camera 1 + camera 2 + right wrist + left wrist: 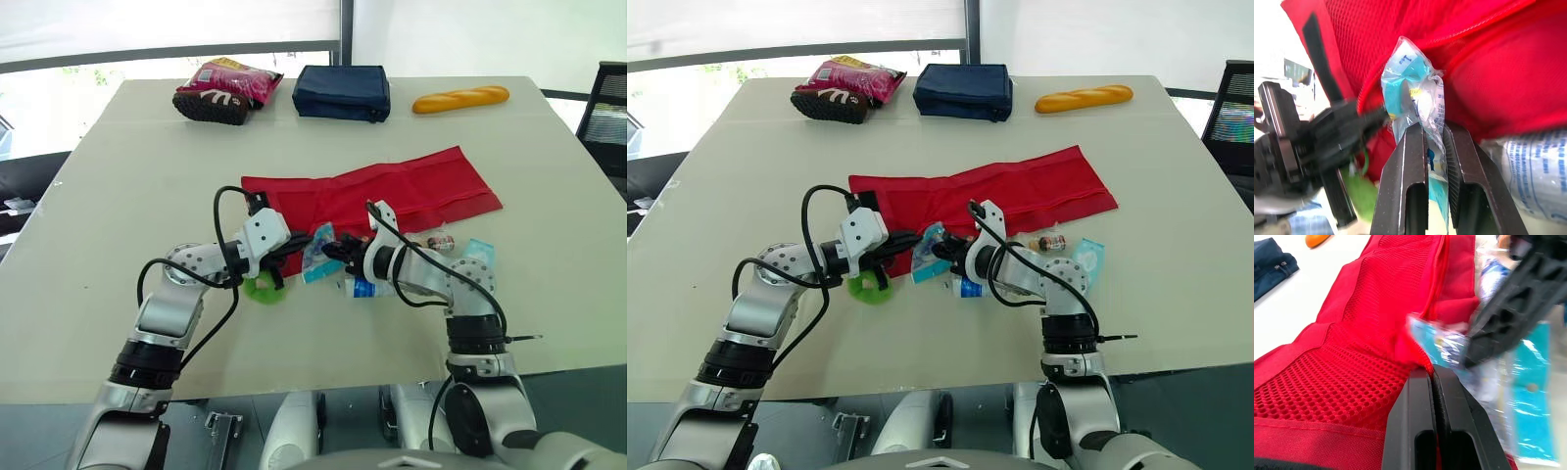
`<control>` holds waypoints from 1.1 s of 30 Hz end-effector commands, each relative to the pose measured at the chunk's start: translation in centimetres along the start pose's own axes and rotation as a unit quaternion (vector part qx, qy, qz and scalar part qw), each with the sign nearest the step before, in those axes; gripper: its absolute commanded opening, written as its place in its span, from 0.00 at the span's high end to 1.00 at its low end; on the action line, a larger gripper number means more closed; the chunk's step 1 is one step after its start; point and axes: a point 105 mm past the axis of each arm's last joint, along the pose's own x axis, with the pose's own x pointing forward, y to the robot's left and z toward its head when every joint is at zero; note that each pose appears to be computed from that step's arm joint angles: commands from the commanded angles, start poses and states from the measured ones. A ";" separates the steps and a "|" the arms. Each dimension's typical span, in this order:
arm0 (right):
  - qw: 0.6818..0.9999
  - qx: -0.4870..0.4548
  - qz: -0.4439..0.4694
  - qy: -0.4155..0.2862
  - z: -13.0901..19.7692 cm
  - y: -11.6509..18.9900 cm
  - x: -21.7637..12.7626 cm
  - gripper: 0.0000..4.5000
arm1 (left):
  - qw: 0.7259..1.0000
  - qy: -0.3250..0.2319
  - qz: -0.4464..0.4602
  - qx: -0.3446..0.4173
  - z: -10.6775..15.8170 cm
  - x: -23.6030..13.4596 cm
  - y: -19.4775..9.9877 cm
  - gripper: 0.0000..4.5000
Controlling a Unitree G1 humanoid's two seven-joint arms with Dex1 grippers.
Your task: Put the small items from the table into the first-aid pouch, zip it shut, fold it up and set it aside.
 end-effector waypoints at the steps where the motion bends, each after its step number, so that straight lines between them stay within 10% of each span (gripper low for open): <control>1: 0.999 -0.032 0.035 0.021 -0.8 1.7 -0.1 1.00 | 0.999 -0.022 0.018 0.015 1.2 0.0 0.1 0.99; 33: 0.990 0.074 0.086 -0.083 3.6 4.4 2.1 1.00 | 0.999 -0.034 -0.010 0.001 1.5 0.4 -1.9 0.99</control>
